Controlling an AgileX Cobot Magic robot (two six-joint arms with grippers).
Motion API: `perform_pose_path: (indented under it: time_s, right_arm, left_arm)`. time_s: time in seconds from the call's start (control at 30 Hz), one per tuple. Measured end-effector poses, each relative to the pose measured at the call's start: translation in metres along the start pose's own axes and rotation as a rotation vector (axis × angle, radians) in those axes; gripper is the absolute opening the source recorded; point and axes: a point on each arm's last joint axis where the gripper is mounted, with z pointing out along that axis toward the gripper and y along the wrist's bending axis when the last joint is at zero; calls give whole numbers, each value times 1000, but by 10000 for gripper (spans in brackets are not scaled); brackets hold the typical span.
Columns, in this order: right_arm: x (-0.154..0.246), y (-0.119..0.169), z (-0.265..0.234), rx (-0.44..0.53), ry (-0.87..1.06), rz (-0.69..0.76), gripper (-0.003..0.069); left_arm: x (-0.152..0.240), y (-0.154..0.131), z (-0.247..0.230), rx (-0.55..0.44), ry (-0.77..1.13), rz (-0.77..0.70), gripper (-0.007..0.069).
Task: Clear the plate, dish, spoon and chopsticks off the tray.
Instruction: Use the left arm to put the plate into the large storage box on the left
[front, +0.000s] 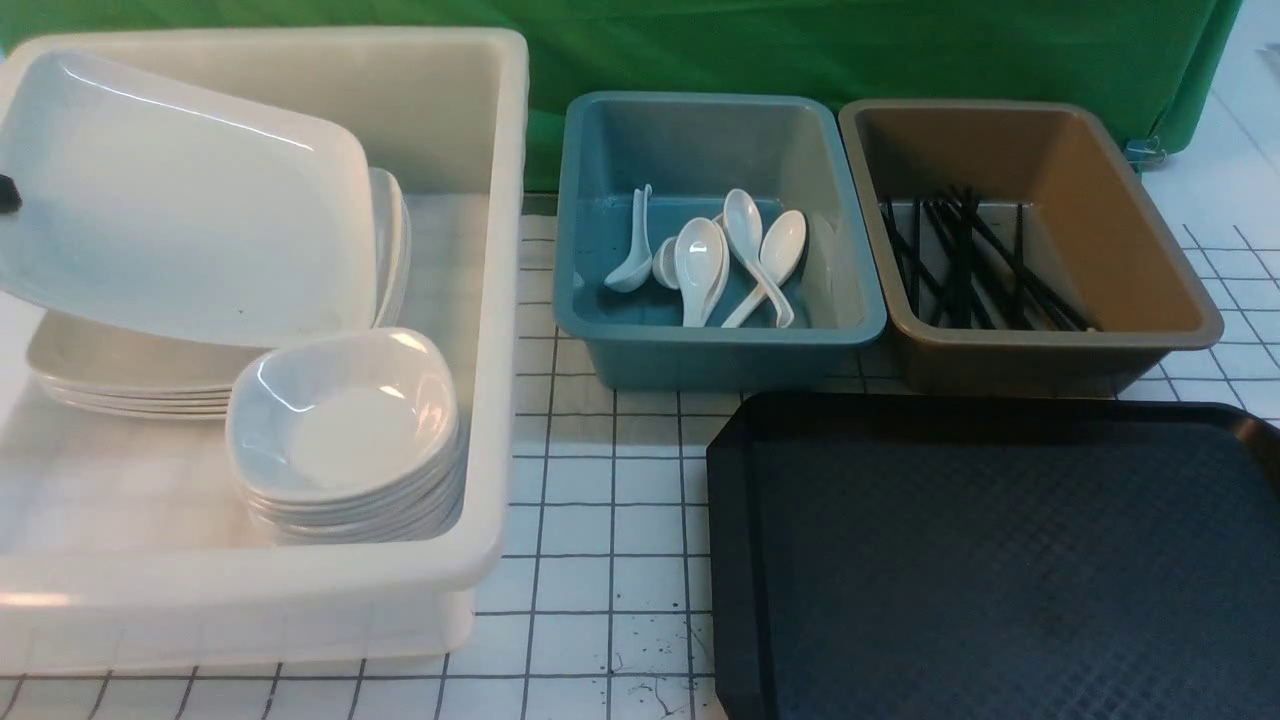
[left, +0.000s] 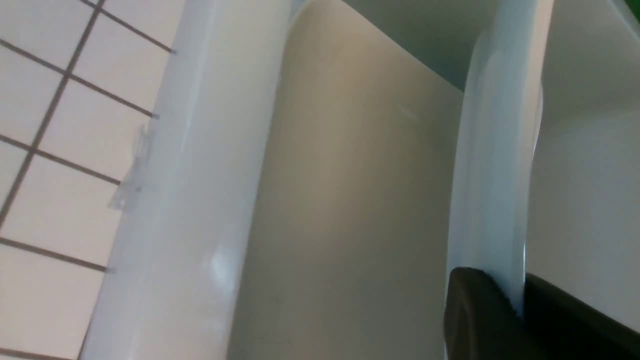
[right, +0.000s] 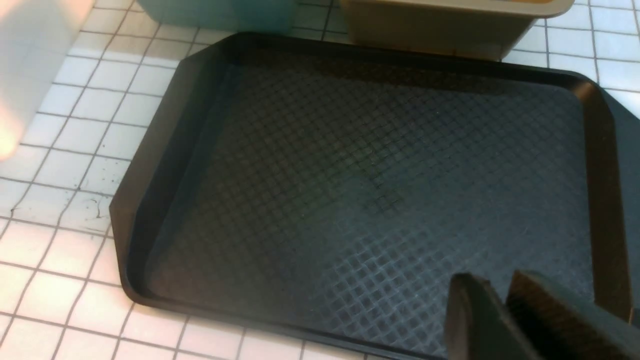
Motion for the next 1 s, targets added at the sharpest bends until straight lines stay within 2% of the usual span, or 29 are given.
perform_pose_path:
  time_s: [0.5, 0.6, 0.73, 0.77, 0.9, 1.0]
  right_arm:
    - [0, 0, 0, 0, 3, 20, 115]
    - [0, 0, 0, 0, 3, 20, 115]
    - [0, 0, 0, 0, 3, 21, 119]
    - [0, 0, 0, 0, 3, 21, 120]
    - [0, 0, 0, 1, 4, 23, 123]
    - [0, 0, 0, 1, 4, 25, 123]
  left_arm:
    - [-4, 8, 7, -123, -41, 101, 21]
    - [-4, 6, 12, -179, -48, 162, 62]
    - [-3, -1, 23, -226, -45, 243, 167]
    - [-3, -2, 24, -230, -46, 249, 172]
    - [-3, -7, 29, -249, -62, 285, 304]
    - [-4, -7, 30, -257, -70, 294, 351]
